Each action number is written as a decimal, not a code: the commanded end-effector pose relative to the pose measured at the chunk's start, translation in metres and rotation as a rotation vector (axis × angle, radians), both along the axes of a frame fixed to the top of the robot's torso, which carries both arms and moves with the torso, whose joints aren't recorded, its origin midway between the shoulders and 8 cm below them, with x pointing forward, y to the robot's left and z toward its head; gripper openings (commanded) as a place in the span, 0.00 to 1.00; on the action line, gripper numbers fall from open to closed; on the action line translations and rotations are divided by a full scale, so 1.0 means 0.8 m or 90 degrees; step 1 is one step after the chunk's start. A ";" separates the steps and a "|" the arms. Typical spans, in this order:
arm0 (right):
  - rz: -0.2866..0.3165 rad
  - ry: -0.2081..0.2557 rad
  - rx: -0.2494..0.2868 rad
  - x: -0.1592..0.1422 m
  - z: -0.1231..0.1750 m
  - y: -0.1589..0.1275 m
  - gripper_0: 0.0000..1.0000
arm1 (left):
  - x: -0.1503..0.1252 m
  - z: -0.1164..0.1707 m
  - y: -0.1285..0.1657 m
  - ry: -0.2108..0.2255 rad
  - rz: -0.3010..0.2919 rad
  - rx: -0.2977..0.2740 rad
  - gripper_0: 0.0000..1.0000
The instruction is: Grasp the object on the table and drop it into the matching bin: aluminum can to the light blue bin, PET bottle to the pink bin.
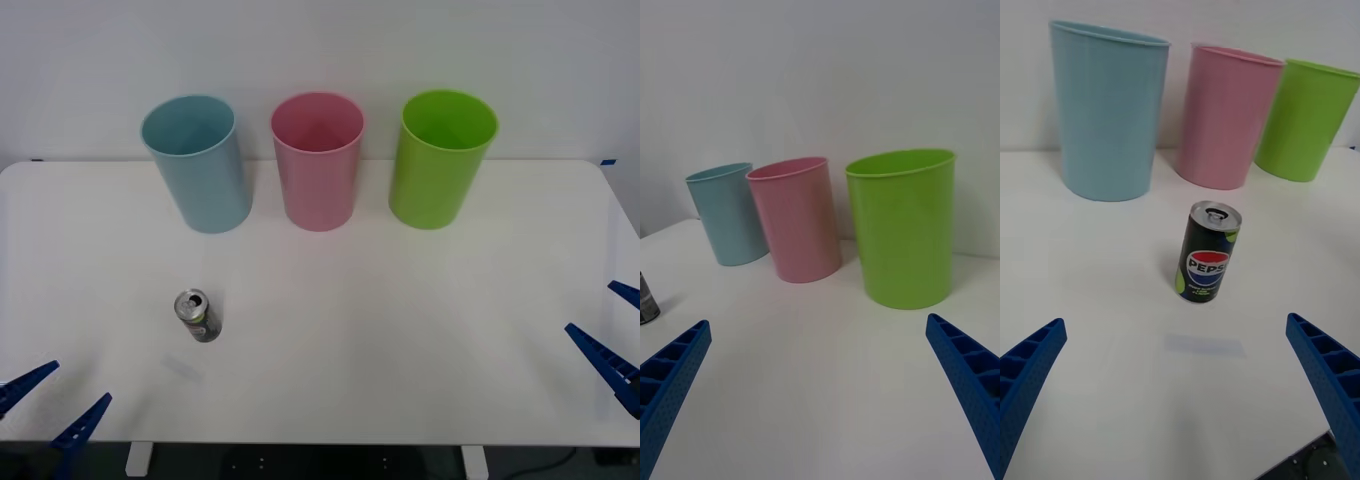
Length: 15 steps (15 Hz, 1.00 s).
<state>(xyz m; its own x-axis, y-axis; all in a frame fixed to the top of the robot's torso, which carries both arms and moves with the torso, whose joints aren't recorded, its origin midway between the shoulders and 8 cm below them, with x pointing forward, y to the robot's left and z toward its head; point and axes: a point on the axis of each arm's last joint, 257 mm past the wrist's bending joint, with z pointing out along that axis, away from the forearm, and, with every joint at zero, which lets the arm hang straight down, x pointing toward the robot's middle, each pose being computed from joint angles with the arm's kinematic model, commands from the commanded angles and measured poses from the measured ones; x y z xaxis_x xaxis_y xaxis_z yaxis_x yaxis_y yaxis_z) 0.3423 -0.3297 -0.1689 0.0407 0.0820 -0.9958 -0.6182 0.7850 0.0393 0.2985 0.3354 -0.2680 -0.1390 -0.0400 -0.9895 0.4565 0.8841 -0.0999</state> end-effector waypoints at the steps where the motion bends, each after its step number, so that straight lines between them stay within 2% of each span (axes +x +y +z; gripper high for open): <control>1: 0.000 0.000 0.000 0.000 0.000 0.000 1.00 | 0.014 -0.016 -0.012 -0.013 -0.004 0.005 1.00; 3: 0.000 0.000 0.000 0.000 0.000 0.000 1.00 | 0.030 -0.028 -0.019 -0.017 -0.009 -0.001 1.00; 5: 0.000 0.000 0.000 0.000 0.000 0.000 1.00 | 0.047 -0.037 -0.027 -0.042 -0.013 0.021 1.00; 6: 0.000 0.000 0.000 0.000 0.000 0.000 1.00 | 0.054 -0.041 -0.033 -0.046 -0.016 0.021 1.00; 10: 0.000 0.000 0.000 0.000 0.000 0.000 1.00 | 0.078 -0.049 -0.054 -0.060 -0.012 0.006 1.00; 15: 0.000 0.000 0.000 0.000 0.000 0.000 1.00 | 0.104 -0.052 -0.074 -0.068 0.012 -0.007 1.00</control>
<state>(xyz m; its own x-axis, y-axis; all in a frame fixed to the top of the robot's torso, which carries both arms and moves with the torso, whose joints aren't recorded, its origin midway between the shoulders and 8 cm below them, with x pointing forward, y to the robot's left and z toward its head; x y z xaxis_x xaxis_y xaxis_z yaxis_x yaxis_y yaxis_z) 0.3423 -0.3297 -0.1689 0.0407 0.0821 -0.9958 -0.6182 0.7850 0.0394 0.3793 0.2773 -0.3094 -0.0340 -0.0491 -0.9982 0.4520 0.8900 -0.0592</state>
